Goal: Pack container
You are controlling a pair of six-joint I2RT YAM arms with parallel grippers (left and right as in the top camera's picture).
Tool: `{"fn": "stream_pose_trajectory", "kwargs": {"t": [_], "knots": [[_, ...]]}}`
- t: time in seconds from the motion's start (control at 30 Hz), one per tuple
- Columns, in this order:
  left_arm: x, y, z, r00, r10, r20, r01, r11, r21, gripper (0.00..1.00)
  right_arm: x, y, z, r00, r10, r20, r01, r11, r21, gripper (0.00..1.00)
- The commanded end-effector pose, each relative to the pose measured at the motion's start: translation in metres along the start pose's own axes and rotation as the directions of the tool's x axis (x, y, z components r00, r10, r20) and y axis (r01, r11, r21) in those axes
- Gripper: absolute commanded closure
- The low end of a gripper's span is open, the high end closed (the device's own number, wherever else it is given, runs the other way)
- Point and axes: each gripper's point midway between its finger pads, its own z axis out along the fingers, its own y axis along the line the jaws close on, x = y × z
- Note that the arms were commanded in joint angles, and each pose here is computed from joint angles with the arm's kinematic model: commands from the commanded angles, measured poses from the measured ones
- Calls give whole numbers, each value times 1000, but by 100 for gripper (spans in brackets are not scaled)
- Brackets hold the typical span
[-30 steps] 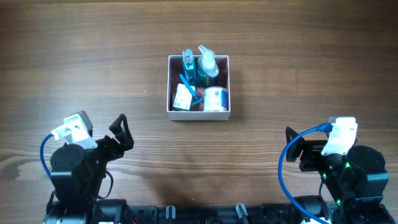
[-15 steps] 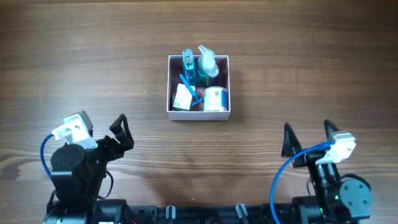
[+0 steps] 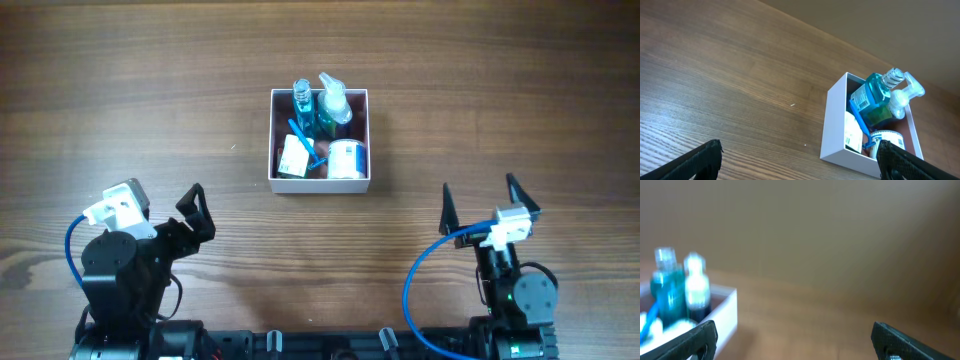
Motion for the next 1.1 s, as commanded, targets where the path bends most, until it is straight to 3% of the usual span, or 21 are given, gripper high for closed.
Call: {"fn": "stream_pose_trajectory", "kwargs": {"t": [0.0, 0.9, 1.07], "knots": [[0, 3, 0, 1000, -15, 8, 15, 1000, -12, 0, 11, 1, -1, 999, -28, -41, 28, 1000, -6, 0], [0, 3, 0, 1000, -15, 6, 15, 1000, -14, 0, 14, 2, 0, 998, -28, -54, 27, 1000, -9, 0], [24, 15, -13, 998, -15, -61, 12, 999, -49, 0, 14, 1, 0, 998, -27, -54, 27, 1000, -8, 0]]}}
